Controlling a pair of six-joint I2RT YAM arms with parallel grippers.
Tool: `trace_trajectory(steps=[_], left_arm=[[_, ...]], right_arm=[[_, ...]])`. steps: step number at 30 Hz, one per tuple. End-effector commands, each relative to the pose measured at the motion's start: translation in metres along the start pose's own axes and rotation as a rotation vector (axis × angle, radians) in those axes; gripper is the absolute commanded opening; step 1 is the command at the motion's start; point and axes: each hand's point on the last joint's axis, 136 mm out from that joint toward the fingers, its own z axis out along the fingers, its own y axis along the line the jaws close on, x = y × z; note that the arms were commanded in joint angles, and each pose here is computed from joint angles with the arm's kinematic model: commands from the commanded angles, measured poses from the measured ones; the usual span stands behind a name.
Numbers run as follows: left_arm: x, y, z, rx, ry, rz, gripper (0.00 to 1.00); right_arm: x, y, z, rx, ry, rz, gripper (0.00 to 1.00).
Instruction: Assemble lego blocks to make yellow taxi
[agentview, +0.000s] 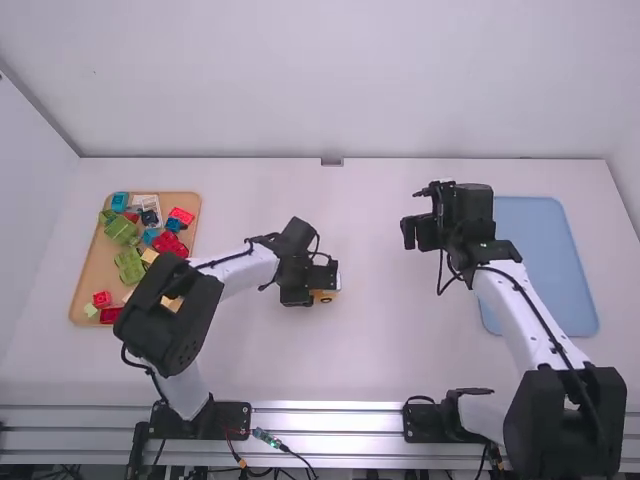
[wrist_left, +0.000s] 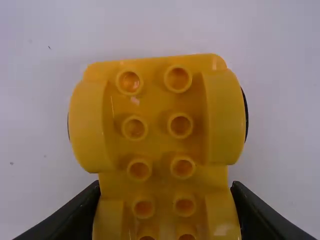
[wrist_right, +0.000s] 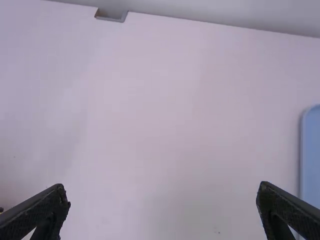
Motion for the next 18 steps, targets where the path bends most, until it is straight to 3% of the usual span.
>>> trace_trajectory(steps=[1, 10, 18], left_arm=[[0.0027, -0.0036, 0.0008, 0.013, 0.000, -0.041, 0.42], [0.0016, -0.0101, 0.0002, 0.045, -0.009, -0.058, 0.49], [0.0046, -0.0114, 0.0065, 0.028, -0.017, -0.049, 0.66]], right_arm=[[-0.0023, 0.0026, -0.0031, 0.008, -0.013, -0.015, 0.99], [-0.0030, 0.0028, -0.0030, 0.007, -0.016, -0.013, 0.99], [-0.0015, 0.0060, -0.0027, -0.003, -0.009, -0.018, 0.99]])
